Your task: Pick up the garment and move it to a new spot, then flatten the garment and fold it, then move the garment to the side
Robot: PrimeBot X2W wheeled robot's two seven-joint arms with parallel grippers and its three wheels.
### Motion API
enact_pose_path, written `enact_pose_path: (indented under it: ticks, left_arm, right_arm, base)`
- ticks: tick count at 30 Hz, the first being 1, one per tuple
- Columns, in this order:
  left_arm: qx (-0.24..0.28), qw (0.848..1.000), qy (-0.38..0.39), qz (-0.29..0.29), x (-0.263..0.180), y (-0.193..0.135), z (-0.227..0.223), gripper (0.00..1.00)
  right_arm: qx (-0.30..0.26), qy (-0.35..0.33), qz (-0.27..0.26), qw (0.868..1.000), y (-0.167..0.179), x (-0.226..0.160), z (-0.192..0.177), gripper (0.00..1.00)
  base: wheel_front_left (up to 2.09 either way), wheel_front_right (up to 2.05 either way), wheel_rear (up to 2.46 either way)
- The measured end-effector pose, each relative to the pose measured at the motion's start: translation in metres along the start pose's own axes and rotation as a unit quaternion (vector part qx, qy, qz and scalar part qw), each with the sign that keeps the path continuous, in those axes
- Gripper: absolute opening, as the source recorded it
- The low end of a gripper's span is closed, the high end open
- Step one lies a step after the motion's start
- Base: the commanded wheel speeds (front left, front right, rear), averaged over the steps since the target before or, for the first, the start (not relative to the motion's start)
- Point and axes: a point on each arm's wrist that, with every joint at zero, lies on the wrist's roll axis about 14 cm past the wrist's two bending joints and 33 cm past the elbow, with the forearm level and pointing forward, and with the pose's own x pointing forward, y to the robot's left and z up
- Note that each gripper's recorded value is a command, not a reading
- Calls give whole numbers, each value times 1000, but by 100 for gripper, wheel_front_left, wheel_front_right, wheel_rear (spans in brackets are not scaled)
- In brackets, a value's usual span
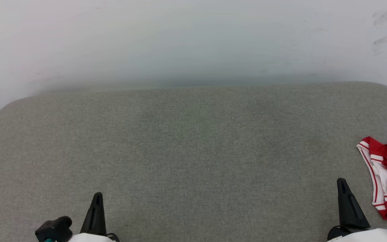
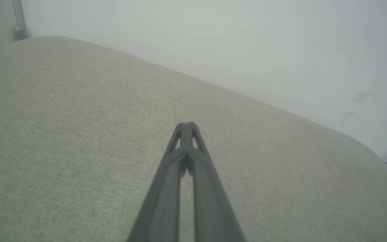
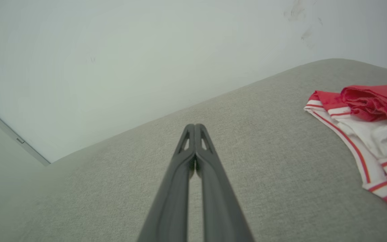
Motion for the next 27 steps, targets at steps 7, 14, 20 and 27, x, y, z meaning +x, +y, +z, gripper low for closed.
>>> enact_pose_path:
  ticks: [7,14,20,27]
  left_arm:
    - [-60,998,9,8,5,3,-1,0]
    - [-117,993,16,12,9,4,-1,0]
    - [-161,987,21,15,13,5,-1,0]
    - [-209,977,27,15,16,6,-2,0]
  right_arm:
    - [58,5,-9,998,-3,4,-1,0]
    - [112,8,-17,994,-5,8,-2,0]
    - [154,11,-22,988,-6,12,-3,0]
    - [200,15,-28,979,-7,15,-5,0]
  base:
    - [0,0,0]
    - [0,0,0]
    - [0,0,0]
    - [0,0,0]
